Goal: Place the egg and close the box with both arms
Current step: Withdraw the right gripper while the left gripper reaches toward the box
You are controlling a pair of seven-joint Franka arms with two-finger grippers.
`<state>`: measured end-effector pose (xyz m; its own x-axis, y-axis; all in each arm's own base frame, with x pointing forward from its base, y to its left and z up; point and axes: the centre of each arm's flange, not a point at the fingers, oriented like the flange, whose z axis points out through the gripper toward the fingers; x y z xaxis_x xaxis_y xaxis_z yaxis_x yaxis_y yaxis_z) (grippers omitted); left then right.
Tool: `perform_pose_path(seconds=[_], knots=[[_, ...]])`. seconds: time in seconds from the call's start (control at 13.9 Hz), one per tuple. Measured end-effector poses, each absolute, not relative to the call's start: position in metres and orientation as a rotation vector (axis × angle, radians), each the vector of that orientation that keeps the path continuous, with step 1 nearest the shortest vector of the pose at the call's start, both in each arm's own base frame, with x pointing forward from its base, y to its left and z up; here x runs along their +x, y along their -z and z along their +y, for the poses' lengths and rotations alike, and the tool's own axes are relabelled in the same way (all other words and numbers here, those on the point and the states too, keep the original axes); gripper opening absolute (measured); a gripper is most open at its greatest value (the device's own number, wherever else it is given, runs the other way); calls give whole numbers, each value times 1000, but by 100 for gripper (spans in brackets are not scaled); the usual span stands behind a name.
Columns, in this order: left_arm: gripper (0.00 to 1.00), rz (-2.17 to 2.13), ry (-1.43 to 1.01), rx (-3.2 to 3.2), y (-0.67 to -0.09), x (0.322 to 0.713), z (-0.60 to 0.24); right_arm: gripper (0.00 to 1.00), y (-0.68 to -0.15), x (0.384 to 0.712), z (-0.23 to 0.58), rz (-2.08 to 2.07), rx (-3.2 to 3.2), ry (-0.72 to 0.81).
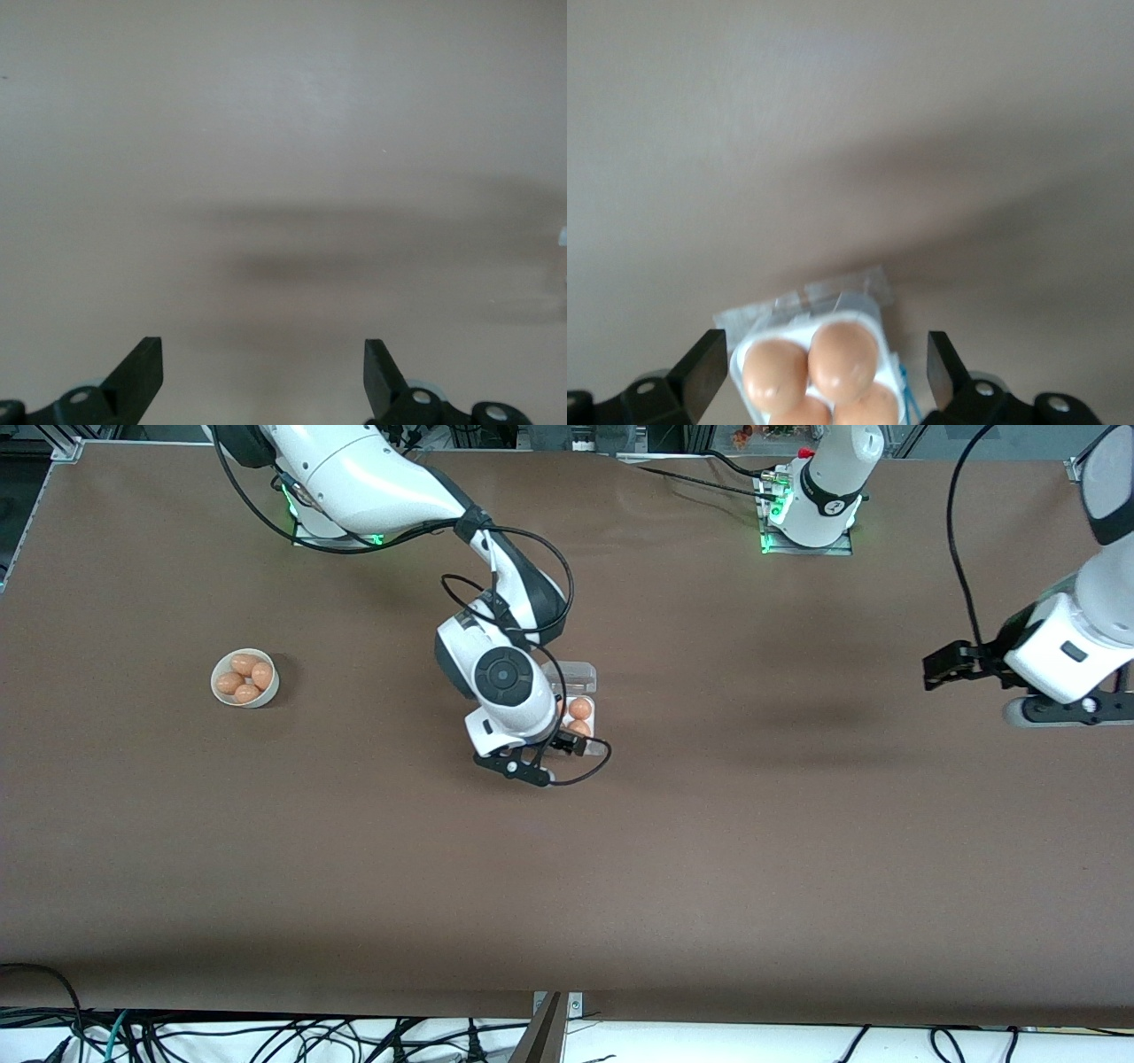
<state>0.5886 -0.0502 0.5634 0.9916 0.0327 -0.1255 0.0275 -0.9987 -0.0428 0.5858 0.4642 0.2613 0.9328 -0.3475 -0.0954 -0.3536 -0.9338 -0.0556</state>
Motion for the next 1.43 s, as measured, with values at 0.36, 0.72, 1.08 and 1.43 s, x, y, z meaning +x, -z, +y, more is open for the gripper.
perform_pose_path(seconds=[0.36, 0.72, 1.08, 1.43], knots=[[100, 82, -333, -3077, -534, 576, -144, 100, -287, 622, 413, 566, -3052, -55], [98, 71, -502, -3184, -510, 560, -222, 100, -336, 656, 326, 453, -3118, -61], [84, -128, -779, -3242, -479, 546, -277, 100, -416, 660, 190, 275, -3109, -19], [44, -251, -1023, -3096, -418, 510, -363, 100, -567, 606, 57, 288, -3071, 100]])
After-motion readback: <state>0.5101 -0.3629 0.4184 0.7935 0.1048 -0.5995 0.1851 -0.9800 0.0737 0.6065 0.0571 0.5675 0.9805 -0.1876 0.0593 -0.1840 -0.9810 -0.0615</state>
